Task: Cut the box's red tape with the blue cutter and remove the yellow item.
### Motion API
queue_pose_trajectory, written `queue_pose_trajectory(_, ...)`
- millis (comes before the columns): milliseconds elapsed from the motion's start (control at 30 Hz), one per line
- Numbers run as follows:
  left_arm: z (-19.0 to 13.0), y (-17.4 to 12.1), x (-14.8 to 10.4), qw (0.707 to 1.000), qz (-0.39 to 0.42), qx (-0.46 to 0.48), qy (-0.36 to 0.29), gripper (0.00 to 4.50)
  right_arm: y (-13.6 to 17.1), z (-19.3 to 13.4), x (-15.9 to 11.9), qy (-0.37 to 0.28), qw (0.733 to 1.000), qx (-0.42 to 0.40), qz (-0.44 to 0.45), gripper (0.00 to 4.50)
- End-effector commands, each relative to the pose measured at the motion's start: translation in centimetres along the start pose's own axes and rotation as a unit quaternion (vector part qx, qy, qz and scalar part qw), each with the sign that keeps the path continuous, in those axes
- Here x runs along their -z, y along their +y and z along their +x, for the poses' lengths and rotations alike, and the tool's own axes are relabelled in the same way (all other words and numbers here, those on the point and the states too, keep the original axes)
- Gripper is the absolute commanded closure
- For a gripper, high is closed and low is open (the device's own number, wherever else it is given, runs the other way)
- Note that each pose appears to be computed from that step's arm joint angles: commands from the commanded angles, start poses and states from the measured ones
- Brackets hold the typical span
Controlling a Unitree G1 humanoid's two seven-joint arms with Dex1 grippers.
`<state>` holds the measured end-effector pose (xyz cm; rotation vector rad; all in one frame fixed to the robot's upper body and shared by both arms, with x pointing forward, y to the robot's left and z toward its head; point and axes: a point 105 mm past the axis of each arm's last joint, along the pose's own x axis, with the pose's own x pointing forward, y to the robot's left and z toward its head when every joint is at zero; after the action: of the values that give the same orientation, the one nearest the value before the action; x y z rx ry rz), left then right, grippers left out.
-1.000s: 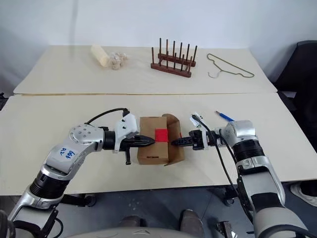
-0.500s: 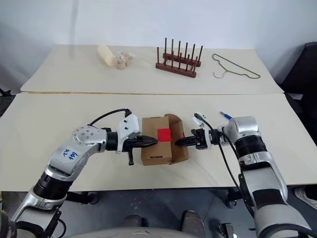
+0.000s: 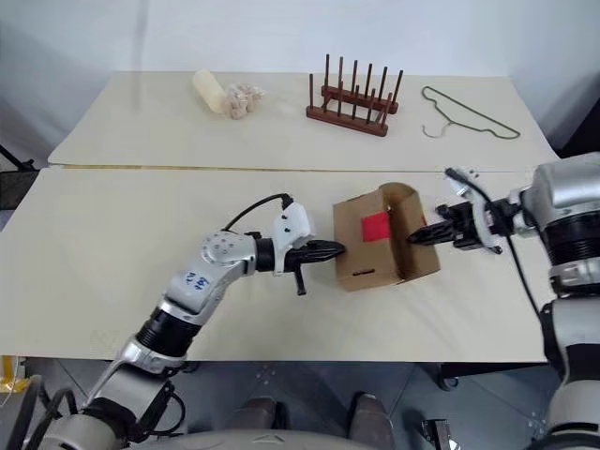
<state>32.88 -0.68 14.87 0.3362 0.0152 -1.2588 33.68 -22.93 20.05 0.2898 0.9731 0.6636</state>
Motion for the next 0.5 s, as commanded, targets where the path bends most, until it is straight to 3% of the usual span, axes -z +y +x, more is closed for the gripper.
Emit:
queue_pose_trajectory(33, 1.3, -0.6, 0.4, 1.0, 0.004, 0.006, 0.003, 4.5, 1.8, -1.9, -1.0, -0.006, 0.999, -0.007, -0.034, 4.48)
queue_pose_trajectory(200, 2.1, -0.5, 0.3, 1.0, -0.003, -0.015, -0.017, 4.5, 2.8, -3.7, -1.2, 0.016, 0.997, 0.038, -0.063, 4.48)
queue_pose_trajectory(500, 1.6, 0.1, 1.2, 0.996, -0.035, -0.076, -0.026, 4.5, 5.3, -4.1, -0.5, 0.082, 0.985, 0.07, -0.132, 4.48)
